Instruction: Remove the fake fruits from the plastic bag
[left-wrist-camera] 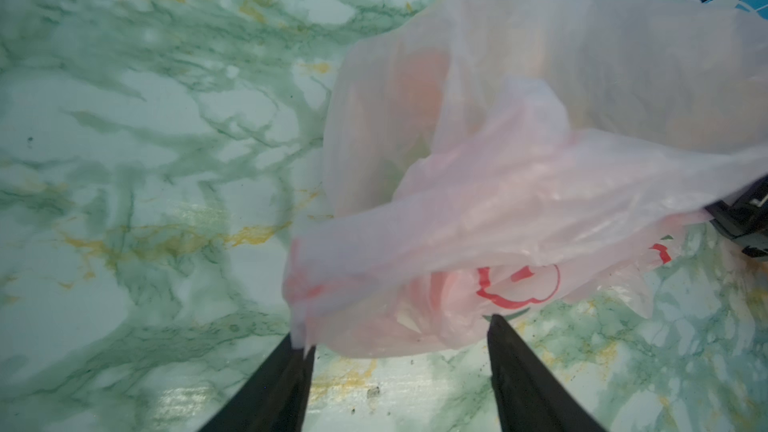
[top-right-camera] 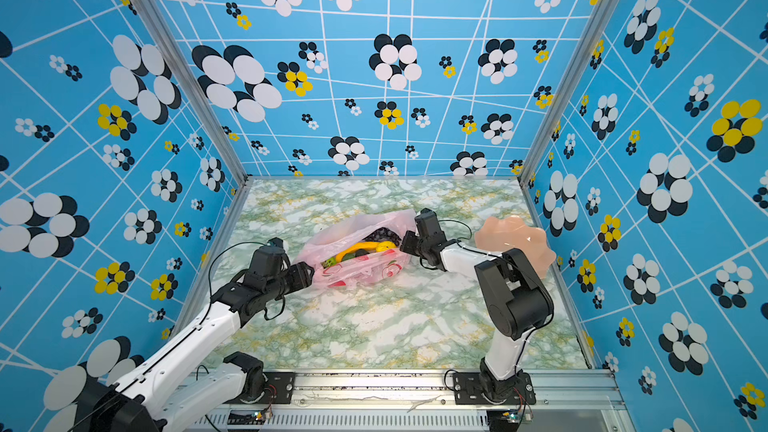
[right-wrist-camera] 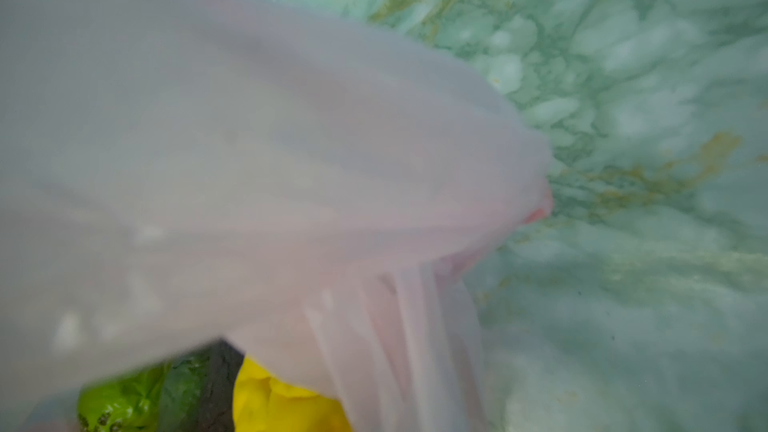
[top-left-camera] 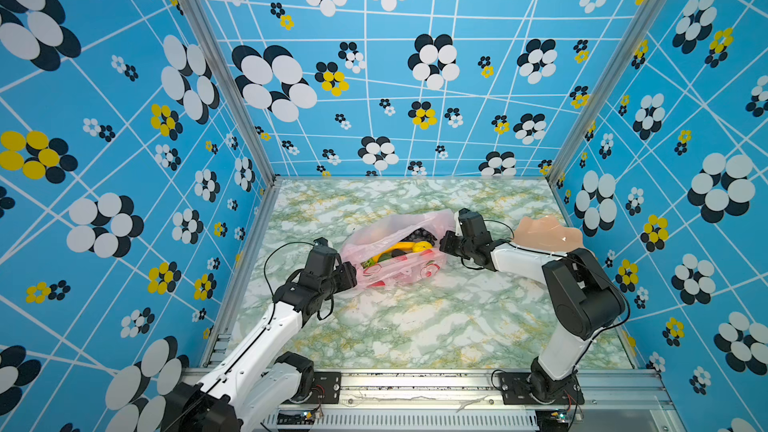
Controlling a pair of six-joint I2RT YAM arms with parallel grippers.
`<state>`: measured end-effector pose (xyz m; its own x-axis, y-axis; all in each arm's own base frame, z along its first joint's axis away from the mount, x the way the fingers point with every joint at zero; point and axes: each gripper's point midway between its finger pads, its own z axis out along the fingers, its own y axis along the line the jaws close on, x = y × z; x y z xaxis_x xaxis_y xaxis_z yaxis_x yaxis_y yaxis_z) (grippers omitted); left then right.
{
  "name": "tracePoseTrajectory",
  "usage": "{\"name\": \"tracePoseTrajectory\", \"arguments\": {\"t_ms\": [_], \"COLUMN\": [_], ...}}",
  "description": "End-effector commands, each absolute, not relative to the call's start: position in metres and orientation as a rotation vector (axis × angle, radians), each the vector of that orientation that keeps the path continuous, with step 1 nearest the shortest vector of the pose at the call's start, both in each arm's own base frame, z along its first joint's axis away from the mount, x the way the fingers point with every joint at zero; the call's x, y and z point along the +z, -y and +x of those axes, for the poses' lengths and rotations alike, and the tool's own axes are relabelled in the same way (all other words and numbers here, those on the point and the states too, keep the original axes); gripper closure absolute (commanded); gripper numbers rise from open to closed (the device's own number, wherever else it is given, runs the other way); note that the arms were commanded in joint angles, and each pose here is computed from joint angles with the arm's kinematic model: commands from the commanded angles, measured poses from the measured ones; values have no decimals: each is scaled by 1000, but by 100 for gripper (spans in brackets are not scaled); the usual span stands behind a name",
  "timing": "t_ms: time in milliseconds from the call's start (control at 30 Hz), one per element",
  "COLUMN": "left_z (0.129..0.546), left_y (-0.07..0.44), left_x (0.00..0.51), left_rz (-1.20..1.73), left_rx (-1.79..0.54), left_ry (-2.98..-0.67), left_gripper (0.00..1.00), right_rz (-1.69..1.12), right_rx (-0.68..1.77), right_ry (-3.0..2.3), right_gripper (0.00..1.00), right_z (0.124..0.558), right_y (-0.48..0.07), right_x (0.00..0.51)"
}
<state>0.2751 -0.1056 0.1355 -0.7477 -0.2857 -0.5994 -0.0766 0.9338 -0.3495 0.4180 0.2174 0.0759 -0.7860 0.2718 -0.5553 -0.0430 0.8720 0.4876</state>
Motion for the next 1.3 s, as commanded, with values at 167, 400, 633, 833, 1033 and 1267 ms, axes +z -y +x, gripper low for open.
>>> {"name": "tracePoseTrajectory", "arguments": {"t_ms": [167, 400, 633, 833, 1033, 1267], "left_z": [298, 344, 381, 406, 438, 431], "left_y": [119, 130, 87, 52, 18, 41], "left_x": [174, 153, 112, 101, 128, 151], "left_rz": [189, 315, -66, -479, -678, -572], "left_rx": [231, 472, 280, -223, -452, -525], "left_ry": [-2390, -2447, -2619, -2581, -2436, -2440], "left_gripper": [18, 8, 43, 98, 100, 100], "right_rz": [51, 22, -8, -71, -124, -178], "right_rx": [498, 484, 434, 508, 629, 660], "right_ry": [-2433, -2436, -2429, -2382, -2299, -2265], "right_gripper": [100, 100, 100, 100, 100, 100], "right_z": [432, 430, 433, 464, 525, 528], "right_y": [-212, -211, -207, -232, -284, -305], "right_x": [81, 81, 75, 85, 129, 156]}}
